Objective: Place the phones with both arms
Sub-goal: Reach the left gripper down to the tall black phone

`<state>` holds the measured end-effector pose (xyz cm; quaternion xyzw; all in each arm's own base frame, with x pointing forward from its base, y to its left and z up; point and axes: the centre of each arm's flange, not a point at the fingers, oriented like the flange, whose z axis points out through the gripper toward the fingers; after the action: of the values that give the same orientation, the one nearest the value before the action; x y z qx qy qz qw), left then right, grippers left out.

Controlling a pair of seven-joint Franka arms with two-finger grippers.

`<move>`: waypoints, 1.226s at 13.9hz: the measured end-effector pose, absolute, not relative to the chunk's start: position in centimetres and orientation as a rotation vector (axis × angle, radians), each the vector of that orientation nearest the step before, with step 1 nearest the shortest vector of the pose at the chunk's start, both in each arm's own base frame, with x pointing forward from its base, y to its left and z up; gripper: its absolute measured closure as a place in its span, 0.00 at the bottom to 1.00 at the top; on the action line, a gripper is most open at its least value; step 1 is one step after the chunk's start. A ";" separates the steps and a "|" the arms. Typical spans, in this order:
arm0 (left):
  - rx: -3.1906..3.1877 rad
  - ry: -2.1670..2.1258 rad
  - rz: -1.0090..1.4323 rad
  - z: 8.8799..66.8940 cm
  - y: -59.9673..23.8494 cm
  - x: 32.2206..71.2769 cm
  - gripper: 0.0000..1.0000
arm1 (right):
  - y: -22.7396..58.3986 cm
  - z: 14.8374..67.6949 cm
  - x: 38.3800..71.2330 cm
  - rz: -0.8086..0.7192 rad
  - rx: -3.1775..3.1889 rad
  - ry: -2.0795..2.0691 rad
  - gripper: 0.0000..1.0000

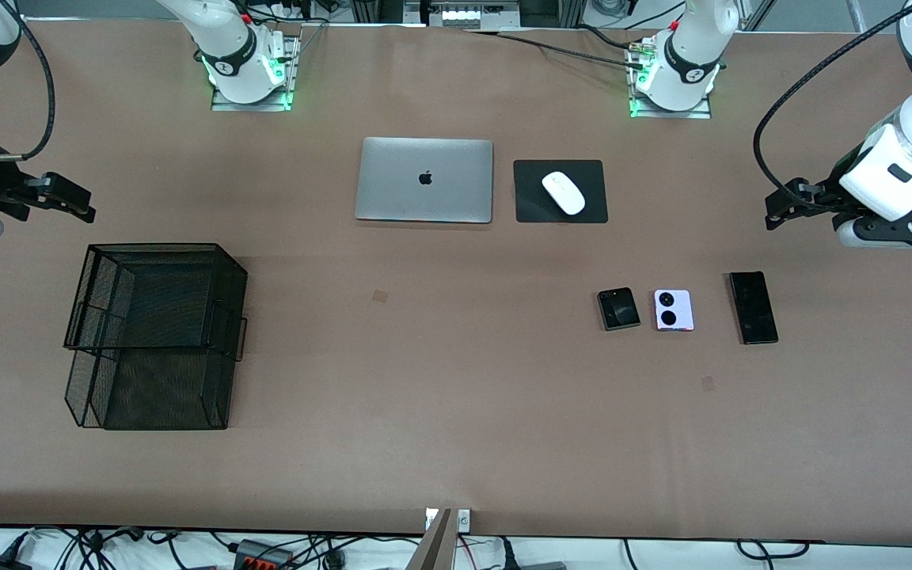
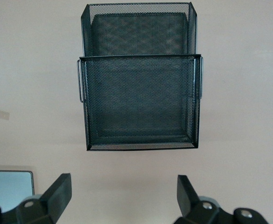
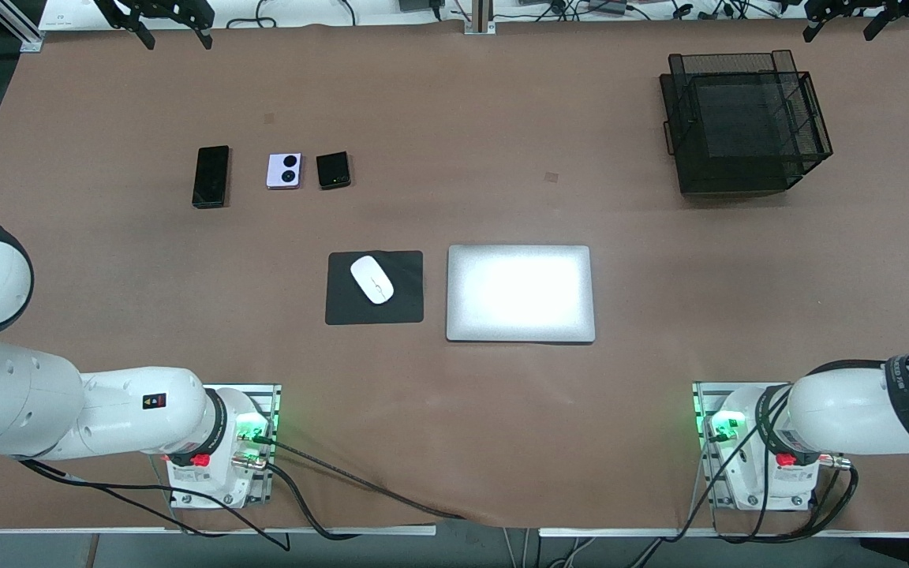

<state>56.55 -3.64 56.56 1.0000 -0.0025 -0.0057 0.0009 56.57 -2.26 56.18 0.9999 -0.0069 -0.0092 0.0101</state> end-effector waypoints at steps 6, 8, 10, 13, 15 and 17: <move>3.140 -0.007 -0.022 56.6 -3.6 56.5 0.00 | -2.3 56.5 56.6 -0.019 3.121 -0.021 0.00; 3.140 0.001 -0.035 56.4 -3.4 56.5 0.00 | -2.3 56.6 56.7 -0.014 3.121 -0.021 0.00; 3.140 0.001 -0.043 56.4 -3.4 56.5 0.00 | -2.3 56.5 56.7 -0.020 3.121 -0.021 0.00; 3.137 0.004 -0.101 54.8 -3.2 57.0 0.00 | -2.3 55.2 57.2 -0.060 3.119 -0.023 0.00; 3.128 0.024 -0.179 51.9 -2.1 58.0 0.00 | -2.6 54.0 57.6 -0.090 3.117 -0.031 0.00; 3.115 0.089 -0.252 47.8 1.0 59.5 0.00 | -2.8 53.6 57.9 -0.095 3.116 -0.037 0.00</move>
<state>59.53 0.96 47.80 0.9963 0.0286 -0.0805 0.0074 57.93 -2.81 53.61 0.9994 -0.0117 -0.0306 0.0120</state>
